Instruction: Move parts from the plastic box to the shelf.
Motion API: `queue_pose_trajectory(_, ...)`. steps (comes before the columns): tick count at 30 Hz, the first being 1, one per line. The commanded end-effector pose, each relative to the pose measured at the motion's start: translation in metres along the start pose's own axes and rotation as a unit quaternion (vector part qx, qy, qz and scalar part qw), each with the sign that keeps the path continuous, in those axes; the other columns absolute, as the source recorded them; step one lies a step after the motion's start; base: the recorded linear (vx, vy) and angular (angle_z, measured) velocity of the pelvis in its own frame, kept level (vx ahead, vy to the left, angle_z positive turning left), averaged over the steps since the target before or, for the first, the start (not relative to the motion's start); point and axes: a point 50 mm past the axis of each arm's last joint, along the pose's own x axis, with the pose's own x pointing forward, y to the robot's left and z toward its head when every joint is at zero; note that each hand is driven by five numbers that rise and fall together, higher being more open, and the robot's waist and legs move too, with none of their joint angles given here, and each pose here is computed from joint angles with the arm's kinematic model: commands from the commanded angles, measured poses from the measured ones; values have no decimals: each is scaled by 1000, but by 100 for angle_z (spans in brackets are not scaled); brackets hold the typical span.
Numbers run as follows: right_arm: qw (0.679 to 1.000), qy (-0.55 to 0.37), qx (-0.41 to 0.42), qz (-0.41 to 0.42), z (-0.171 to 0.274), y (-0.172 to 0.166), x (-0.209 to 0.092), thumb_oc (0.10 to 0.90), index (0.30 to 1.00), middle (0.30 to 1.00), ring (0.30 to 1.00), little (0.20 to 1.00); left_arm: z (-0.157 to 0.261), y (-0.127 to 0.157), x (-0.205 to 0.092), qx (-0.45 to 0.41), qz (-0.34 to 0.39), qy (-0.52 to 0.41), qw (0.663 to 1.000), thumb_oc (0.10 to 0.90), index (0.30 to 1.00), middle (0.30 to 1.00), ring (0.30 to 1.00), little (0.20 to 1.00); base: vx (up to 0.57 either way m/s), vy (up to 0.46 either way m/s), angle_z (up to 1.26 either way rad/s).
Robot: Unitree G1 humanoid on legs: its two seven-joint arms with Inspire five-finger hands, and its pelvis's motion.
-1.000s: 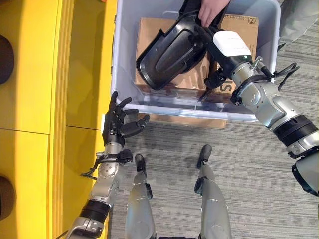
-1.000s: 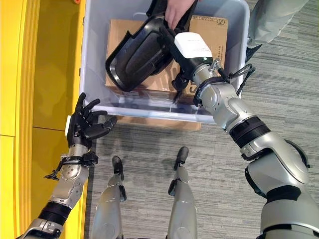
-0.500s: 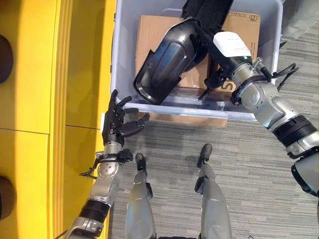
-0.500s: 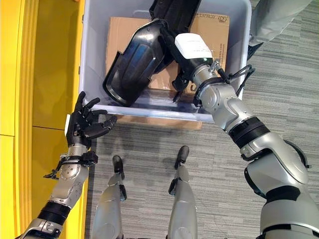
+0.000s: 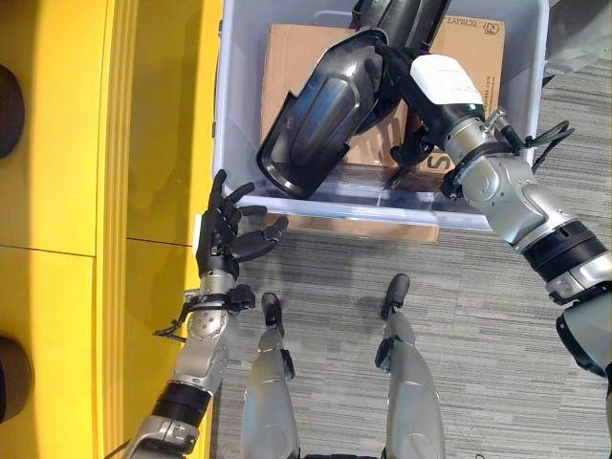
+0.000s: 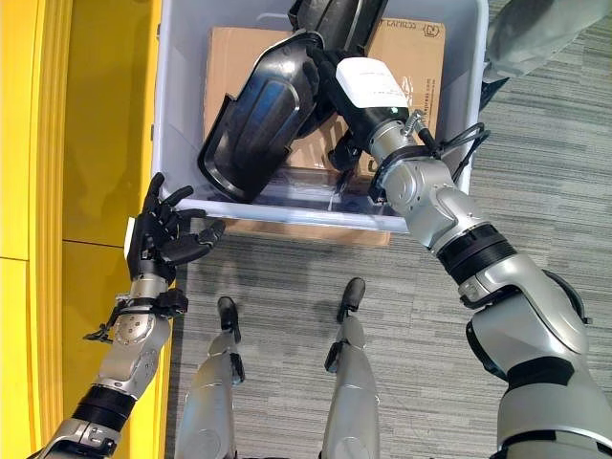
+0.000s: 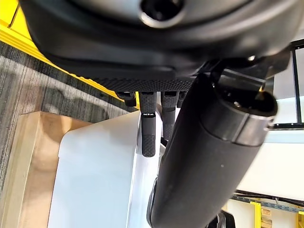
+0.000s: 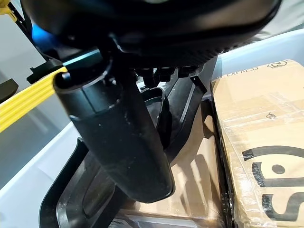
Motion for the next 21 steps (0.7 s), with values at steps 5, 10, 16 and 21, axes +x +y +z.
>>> queue_pose_trajectory(5, 984, -94, 28, -147, 47, -68, 14, 900, 1000, 1000, 1000, 1000, -13, 5, -12, 24, 1, 38, 999, 900, 1000, 1000, 1000, 1000, 0, 0, 0)
queue_pose_trajectory(10, 982, -100, 43, -153, 52, -68, 13, 900, 1000, 1000, 1000, 1000, -14, 6, -12, 24, 4, 40, 999, 900, 1000, 1000, 1000, 1000, 0, 0, 0)
queue_pose_trajectory(16, 980, -107, 57, -155, 60, -66, 17, 900, 1000, 1000, 1000, 1000, -15, 4, -12, 25, 1, 42, 999, 900, 1000, 1000, 1000, 1000, 0, 0, 0)
queue_pose_trajectory(21, 978, -115, 83, -156, 68, -59, 17, 900, 1000, 1000, 1000, 1000, -9, 2, -9, 18, 4, 28, 999, 900, 1000, 1000, 1000, 1000, 0, 0, 0)
